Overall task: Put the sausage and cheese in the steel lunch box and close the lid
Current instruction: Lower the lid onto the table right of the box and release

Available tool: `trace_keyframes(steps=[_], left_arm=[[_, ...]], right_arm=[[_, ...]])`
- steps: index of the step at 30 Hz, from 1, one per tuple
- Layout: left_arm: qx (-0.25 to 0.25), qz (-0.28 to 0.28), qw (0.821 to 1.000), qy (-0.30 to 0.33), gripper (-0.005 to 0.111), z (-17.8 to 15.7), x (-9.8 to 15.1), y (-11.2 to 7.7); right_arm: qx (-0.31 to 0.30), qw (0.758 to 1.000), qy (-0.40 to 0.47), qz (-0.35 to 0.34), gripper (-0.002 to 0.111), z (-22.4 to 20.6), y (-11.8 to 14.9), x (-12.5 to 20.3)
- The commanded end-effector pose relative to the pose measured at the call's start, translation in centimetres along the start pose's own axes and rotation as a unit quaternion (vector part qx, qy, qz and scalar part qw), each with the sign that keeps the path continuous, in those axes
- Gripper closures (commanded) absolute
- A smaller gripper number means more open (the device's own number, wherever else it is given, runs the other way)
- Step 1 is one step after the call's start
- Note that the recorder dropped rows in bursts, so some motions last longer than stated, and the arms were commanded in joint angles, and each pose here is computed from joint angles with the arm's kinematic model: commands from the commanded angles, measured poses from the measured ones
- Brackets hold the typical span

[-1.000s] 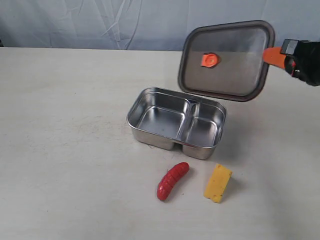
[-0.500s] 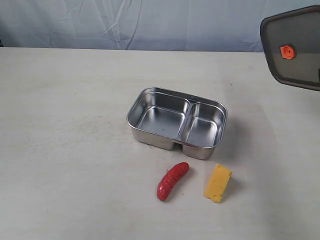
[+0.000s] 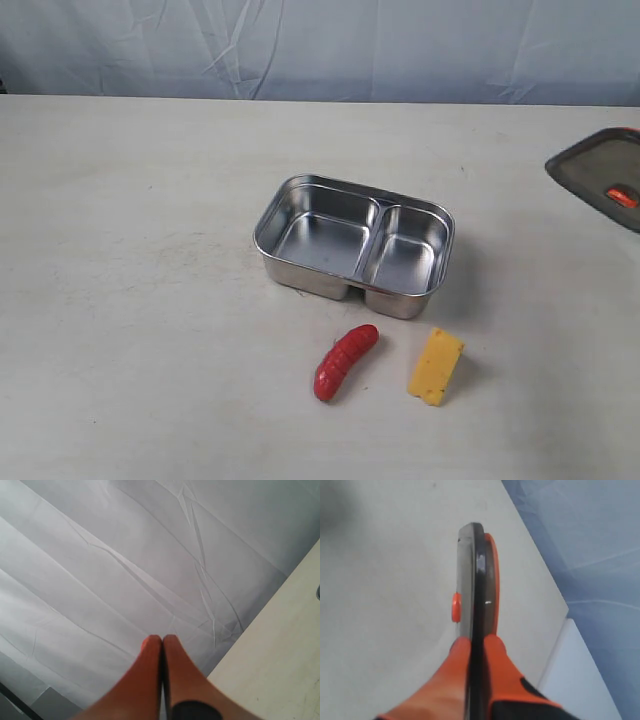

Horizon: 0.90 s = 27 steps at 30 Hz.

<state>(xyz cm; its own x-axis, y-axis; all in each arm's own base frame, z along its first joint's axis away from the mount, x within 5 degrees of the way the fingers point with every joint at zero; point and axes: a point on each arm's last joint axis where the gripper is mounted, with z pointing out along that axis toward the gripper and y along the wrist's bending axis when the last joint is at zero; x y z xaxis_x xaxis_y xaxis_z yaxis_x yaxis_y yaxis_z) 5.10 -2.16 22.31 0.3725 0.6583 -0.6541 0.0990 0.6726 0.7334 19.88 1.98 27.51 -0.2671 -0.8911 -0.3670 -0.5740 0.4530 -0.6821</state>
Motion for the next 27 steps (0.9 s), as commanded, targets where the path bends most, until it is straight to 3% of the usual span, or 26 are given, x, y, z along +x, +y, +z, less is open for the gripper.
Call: trace_keyframes(steps=[1, 16, 21, 27], left_arm=[[-0.001, -0.002, 1.0, 0.0, 0.107, 0.0, 0.0, 0.0], [-0.001, -0.002, 1.0, 0.0, 0.107, 0.0, 0.0, 0.0], [-0.001, -0.002, 1.0, 0.0, 0.107, 0.0, 0.0, 0.0], [-0.001, -0.002, 1.0, 0.0, 0.107, 0.0, 0.0, 0.0]], right_arm=[[0.025, 0.997, 0.037, -0.056, 0.109, 0.3, 0.7, 0.6], [-0.015, 0.971, -0.018, -0.239, 0.109, 2.2, 6.3, 0.2], [-0.039, 0.971, -0.036, -0.232, 0.109, 2.8, 7.4, -0.6], [-0.075, 0.985, -0.039, -0.153, 0.109, 3.7, 8.4, -1.1]])
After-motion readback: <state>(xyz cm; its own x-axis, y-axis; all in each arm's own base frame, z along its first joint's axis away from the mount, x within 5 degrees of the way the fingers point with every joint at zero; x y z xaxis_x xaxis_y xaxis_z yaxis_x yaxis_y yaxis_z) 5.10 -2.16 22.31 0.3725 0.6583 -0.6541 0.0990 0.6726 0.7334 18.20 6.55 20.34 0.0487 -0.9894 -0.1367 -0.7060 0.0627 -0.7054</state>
